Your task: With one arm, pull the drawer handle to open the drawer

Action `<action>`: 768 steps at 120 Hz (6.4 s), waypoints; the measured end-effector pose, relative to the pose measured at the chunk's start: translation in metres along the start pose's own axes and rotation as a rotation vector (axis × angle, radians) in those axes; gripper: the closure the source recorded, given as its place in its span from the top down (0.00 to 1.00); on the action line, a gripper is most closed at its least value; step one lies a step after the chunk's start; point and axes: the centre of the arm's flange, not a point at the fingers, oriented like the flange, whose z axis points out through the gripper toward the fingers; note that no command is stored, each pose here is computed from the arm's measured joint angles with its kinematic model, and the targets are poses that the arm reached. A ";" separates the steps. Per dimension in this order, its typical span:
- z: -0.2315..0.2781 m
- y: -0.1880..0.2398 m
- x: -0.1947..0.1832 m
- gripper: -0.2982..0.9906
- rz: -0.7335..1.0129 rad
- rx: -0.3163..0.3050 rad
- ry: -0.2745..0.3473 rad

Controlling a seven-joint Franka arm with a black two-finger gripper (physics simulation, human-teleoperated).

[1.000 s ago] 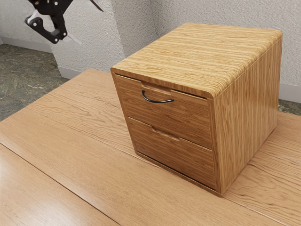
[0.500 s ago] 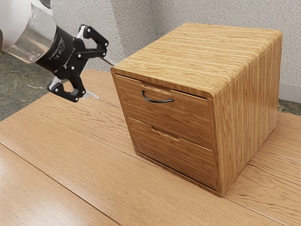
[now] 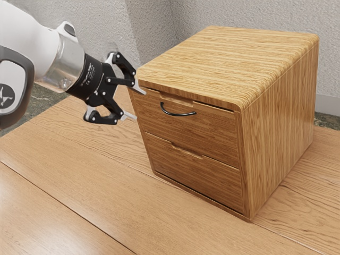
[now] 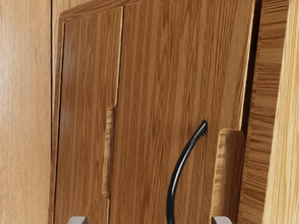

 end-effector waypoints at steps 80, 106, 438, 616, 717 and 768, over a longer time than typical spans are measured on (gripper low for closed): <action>0.044 -0.005 0.020 0.46 0.020 0.055 -0.003; 0.056 0.000 0.018 0.44 0.032 0.040 -0.014; 0.056 -0.029 -0.009 0.21 0.065 0.022 -0.062; 0.003 -0.089 0.004 0.23 0.036 0.026 -0.078; -0.023 -0.125 0.005 0.24 0.010 0.012 -0.075; -0.083 -0.144 0.006 0.52 0.020 -0.061 -0.053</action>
